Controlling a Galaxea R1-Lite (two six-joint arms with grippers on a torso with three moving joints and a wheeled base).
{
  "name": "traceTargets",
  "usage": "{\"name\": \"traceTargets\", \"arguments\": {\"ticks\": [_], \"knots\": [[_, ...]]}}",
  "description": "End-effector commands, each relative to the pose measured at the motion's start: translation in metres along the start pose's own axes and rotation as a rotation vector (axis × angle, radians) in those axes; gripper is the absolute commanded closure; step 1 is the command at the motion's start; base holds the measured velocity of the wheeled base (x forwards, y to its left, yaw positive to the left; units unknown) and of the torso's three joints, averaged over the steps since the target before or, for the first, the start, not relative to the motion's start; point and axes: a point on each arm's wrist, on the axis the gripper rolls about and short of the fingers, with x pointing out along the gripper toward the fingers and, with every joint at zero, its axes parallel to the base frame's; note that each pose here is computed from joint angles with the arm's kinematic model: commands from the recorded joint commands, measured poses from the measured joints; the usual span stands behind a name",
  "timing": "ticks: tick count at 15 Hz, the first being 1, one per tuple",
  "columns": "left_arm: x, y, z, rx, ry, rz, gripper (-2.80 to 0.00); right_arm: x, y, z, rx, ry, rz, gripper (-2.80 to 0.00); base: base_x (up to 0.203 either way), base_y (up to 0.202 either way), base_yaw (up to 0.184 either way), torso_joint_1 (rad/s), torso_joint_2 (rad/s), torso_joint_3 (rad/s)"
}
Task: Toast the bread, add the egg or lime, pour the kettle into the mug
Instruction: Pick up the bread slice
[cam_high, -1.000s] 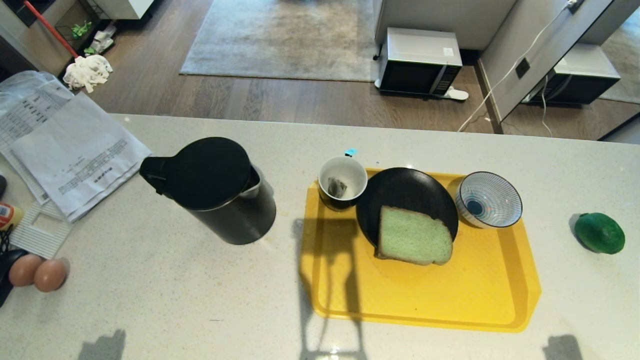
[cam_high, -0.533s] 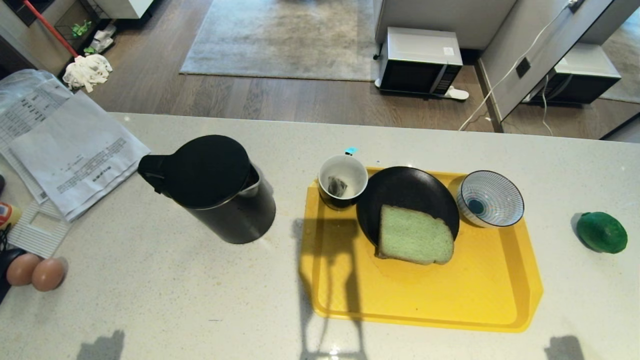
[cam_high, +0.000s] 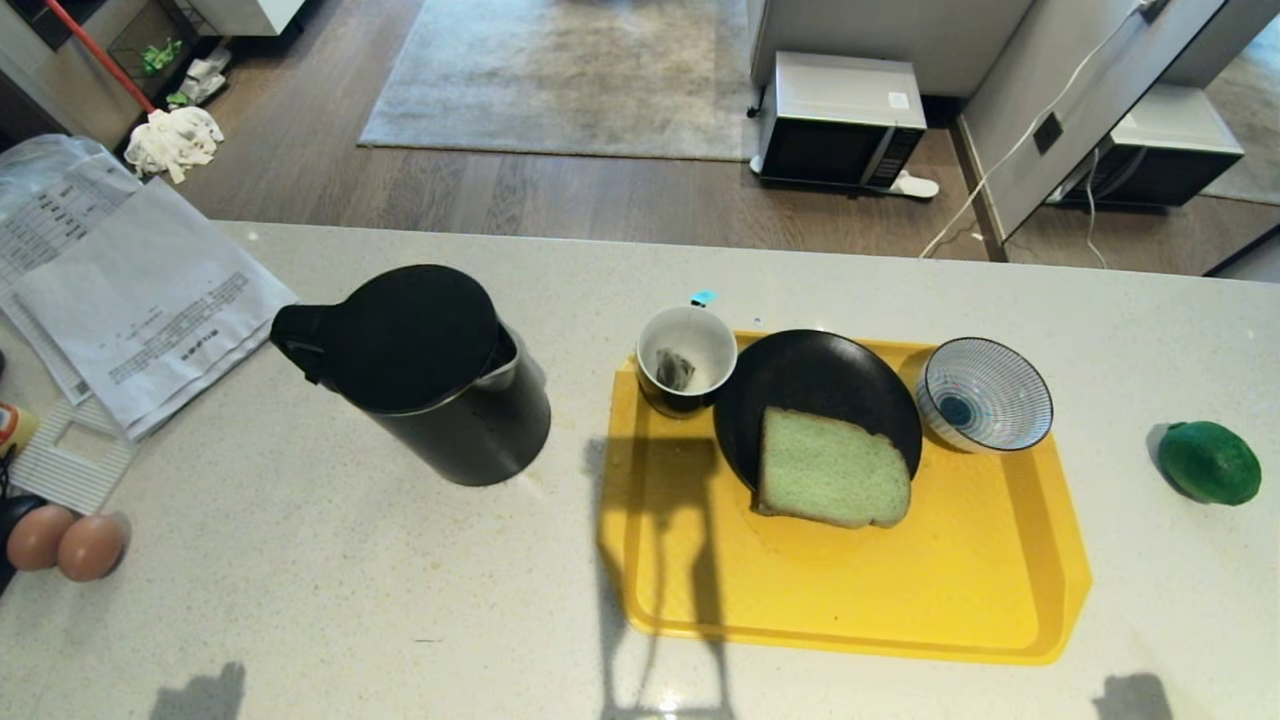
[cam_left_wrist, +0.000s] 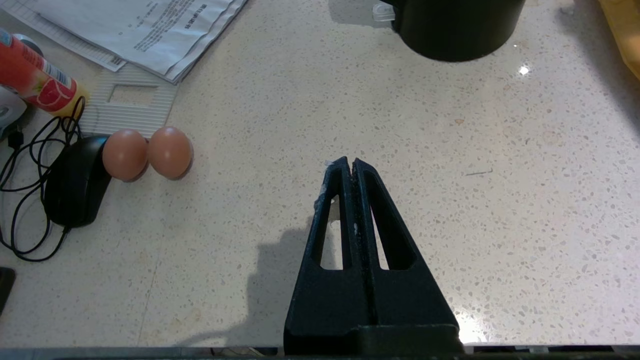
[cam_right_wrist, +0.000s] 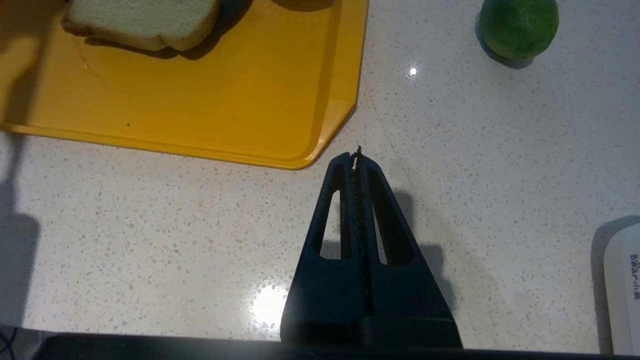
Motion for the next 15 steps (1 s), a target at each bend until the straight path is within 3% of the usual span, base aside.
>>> {"name": "traceTargets", "arguments": {"ticks": [1,15], "knots": [[0.0007,-0.0009,-0.0046,0.001,0.013,-0.002,0.00,0.0000,0.0000,0.0000,-0.001,0.000,0.000,0.00,0.000,0.000,0.000,-0.064,0.15,0.072],[0.0007,-0.0015,-0.0057,0.004,0.021,-0.024,0.00,0.0000,0.0001,0.0000,-0.005,0.000,0.003,0.00,0.000,0.000,0.000,-0.038,0.08,0.038]]}}
